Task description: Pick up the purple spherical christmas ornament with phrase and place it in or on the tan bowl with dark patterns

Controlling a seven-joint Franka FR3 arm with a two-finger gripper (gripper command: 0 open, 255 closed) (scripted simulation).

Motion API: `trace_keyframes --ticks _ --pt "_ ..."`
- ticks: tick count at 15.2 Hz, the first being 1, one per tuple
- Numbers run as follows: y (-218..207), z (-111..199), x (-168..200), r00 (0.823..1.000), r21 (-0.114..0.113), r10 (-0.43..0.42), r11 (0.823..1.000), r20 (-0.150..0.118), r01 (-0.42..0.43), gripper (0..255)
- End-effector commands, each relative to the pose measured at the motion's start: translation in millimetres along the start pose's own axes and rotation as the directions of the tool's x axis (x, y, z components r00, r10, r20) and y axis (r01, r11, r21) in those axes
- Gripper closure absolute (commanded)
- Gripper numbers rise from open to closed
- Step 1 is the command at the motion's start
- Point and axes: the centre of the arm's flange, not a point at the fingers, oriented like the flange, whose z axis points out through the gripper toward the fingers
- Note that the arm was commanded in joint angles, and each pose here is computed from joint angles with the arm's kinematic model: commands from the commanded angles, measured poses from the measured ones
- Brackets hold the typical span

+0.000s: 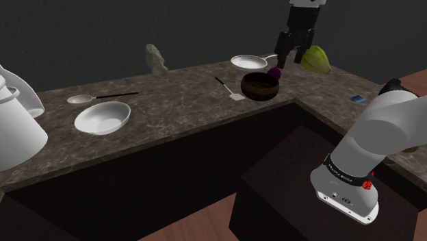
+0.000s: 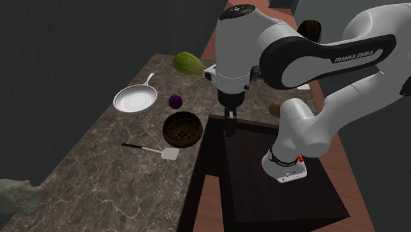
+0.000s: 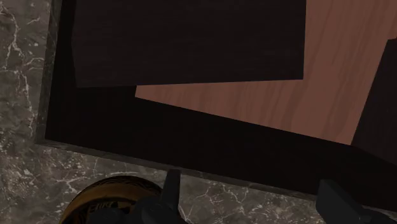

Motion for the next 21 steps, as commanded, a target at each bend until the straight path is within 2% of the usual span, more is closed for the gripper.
trace_keyframes --ticks 1,11,21 --pt "0.0 0.0 0.0 1.0 0.0 0.0 1.0 0.0 0.0 0" --pt "56.7 68.0 76.7 0.999 -0.142 0.014 0.99 -0.039 -0.019 0" --pt "123.5 124.2 154.7 0.997 -0.281 0.021 0.959 -0.08 -0.043 0"
